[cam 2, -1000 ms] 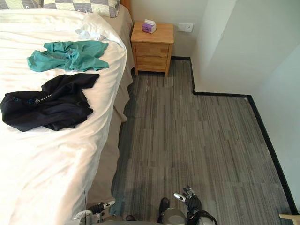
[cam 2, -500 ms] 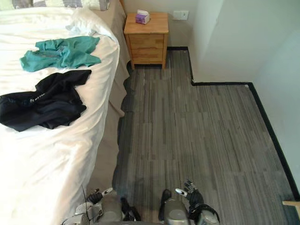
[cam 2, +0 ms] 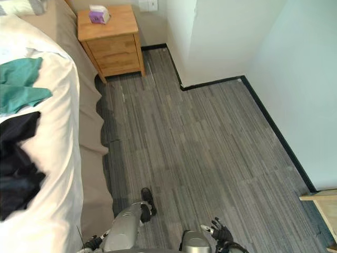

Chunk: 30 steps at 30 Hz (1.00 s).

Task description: Tidy the bed and pick cloth on bed and put in laundry

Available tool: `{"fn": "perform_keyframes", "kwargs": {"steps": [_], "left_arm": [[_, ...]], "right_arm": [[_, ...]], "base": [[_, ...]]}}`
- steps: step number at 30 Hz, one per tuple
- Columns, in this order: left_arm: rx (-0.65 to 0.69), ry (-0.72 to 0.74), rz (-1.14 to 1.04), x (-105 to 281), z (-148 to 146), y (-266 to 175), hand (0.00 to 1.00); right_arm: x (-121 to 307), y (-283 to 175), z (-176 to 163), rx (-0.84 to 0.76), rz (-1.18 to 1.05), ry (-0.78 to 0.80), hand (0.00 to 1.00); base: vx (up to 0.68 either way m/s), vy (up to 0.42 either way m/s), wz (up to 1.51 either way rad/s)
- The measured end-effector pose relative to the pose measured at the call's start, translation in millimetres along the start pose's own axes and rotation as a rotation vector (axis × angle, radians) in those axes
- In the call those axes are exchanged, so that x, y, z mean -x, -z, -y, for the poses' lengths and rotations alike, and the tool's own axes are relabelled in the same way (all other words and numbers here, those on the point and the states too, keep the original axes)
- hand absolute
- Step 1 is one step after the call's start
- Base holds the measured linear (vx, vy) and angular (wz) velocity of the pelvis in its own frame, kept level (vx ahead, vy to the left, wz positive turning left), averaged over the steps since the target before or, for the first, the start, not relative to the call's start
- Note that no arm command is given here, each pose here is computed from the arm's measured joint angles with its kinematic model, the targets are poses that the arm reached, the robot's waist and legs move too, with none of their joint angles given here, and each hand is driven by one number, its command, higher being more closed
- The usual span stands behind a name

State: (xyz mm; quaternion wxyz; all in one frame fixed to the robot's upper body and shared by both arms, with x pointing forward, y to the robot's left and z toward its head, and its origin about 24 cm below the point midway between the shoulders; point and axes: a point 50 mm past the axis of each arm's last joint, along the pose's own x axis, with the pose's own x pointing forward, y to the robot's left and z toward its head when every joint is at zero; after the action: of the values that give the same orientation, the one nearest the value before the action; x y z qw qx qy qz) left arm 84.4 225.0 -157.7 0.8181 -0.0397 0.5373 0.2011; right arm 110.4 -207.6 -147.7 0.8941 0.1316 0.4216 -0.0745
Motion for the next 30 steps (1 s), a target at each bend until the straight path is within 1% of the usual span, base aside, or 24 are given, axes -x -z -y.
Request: {"fn": "perform_keyframes", "kwargs": {"steps": [1, 5, 9, 13, 15, 17, 19, 23, 27, 30], "left_arm": [[-0.015, 0.005, 0.011, -0.3, 1.0, -3.3, 0.00], [-0.073, 0.019, 0.030, -0.5, 8.4, -8.4, 0.00], [-0.105, 0.035, 0.069, -1.8, 13.5, -21.4, 0.00], [-0.130, -0.001, 0.083, -2.8, -1.1, -22.0, 0.00], [-0.122, 0.012, 0.061, -0.7, 9.7, -10.6, 0.00], [-0.123, 0.020, 0.070, -0.2, 13.4, -10.4, 0.00], [-0.089, 0.044, 0.051, 1.3, 23.7, -4.2, 0.00], [-0.052, 0.032, 0.071, 1.7, 18.5, -3.2, 0.00], [0.028, 0.049, 0.121, 4.3, 23.0, -10.7, 0.00], [0.026, 0.045, 0.101, 4.0, 23.9, -7.7, 0.00]], "right_arm": [[-2.5, -2.5, -5.9, 0.003, 0.008, -0.014, 0.00], [-3.4, -16.6, -5.1, 0.030, 0.085, -0.007, 0.00], [-3.9, -24.9, -8.4, 0.004, 0.140, -0.017, 0.00], [-3.6, -17.2, -15.6, -0.026, 0.131, -0.009, 0.00], [-1.5, -19.8, -2.4, -0.010, 0.133, 0.025, 0.00], [-1.9, -22.7, 5.1, -0.006, 0.121, 0.054, 0.00], [-0.6, -26.2, 16.8, 0.011, 0.105, 0.084, 0.00], [-2.1, -23.1, 9.8, 0.097, 0.078, 0.022, 0.00], [-6.9, -29.8, -2.9, 0.158, 0.086, -0.042, 0.00], [-7.2, -26.0, -5.5, 0.162, 0.062, -0.041, 0.00]], "base": [[0.65, 0.036, 0.28], [0.53, -0.053, 0.34], [0.47, -0.190, 0.84], [0.50, -0.379, 0.56], [0.64, -0.511, 0.21], [0.51, -0.442, 0.10], [0.48, -0.480, -0.02], [0.53, -0.367, 0.06], [0.42, -0.204, 0.24], [0.43, -0.129, 1.08]]}}
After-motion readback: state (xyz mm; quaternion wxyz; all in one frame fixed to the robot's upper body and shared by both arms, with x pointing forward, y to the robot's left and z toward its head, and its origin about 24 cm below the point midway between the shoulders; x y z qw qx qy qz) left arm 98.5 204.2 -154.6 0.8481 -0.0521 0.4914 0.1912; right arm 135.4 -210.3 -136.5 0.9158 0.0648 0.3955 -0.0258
